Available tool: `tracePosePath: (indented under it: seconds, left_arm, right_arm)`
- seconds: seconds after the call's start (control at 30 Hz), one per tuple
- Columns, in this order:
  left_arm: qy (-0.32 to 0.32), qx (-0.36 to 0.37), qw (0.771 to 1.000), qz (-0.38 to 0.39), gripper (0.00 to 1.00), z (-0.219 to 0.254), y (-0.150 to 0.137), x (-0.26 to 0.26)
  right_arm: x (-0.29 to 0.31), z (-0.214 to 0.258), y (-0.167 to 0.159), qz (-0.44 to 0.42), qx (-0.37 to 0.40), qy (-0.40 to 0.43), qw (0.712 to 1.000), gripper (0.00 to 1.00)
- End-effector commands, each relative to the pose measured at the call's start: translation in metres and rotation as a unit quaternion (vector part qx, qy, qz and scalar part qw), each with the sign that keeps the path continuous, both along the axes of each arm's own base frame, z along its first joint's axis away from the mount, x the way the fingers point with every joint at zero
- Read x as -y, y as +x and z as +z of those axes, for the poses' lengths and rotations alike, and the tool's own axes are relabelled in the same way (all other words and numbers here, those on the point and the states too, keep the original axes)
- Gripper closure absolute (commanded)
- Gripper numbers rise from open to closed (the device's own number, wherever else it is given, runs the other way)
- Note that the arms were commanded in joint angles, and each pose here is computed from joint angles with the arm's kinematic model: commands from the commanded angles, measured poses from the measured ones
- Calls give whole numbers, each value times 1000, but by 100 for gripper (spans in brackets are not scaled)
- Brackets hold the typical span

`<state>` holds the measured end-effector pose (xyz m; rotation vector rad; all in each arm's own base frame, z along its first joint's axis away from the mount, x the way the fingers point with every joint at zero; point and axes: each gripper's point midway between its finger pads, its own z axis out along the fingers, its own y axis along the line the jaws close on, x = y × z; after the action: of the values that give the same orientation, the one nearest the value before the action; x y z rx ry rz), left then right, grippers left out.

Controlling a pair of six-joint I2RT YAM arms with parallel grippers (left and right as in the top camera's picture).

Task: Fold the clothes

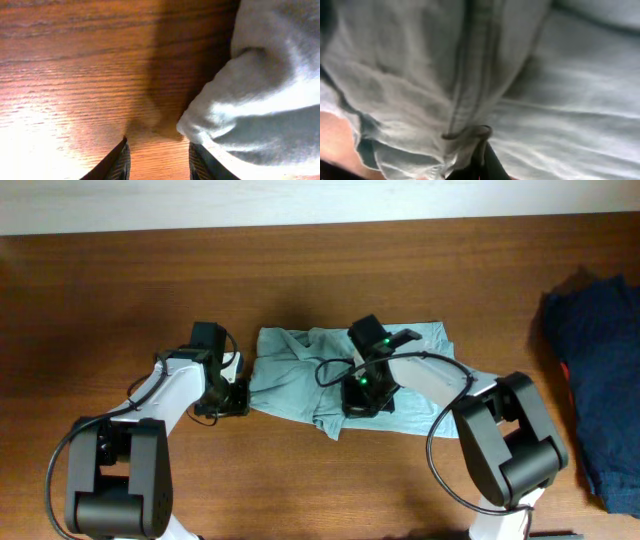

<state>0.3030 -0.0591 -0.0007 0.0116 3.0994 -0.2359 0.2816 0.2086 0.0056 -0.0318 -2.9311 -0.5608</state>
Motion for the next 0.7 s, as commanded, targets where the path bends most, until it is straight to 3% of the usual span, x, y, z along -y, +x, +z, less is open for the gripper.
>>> tracePosePath:
  seconds: [0.0,0.13,0.23,0.37,0.53,0.67]
  left_arm:
    - [19,2,1000,9,62,9,-6,-8]
    - [13,54,998,9,61,39,6,-7]
    - [5,128,992,8,52,69,26,-5]
    - [-1,237,971,-16,53,100,65,0]
    - [-4,275,960,-45,62,83,99,7]
    - [-44,285,953,-97,66,62,114,26]
  right_arm:
    - [0,18,7,60,44,21,997,93]
    - [-10,46,18,94,94,51,990,90]
    - [-19,75,34,100,144,74,982,93]
    - [-30,95,57,91,195,96,972,95]
    - [-43,90,84,63,227,114,965,96]
    - [-50,71,97,51,226,119,965,96]
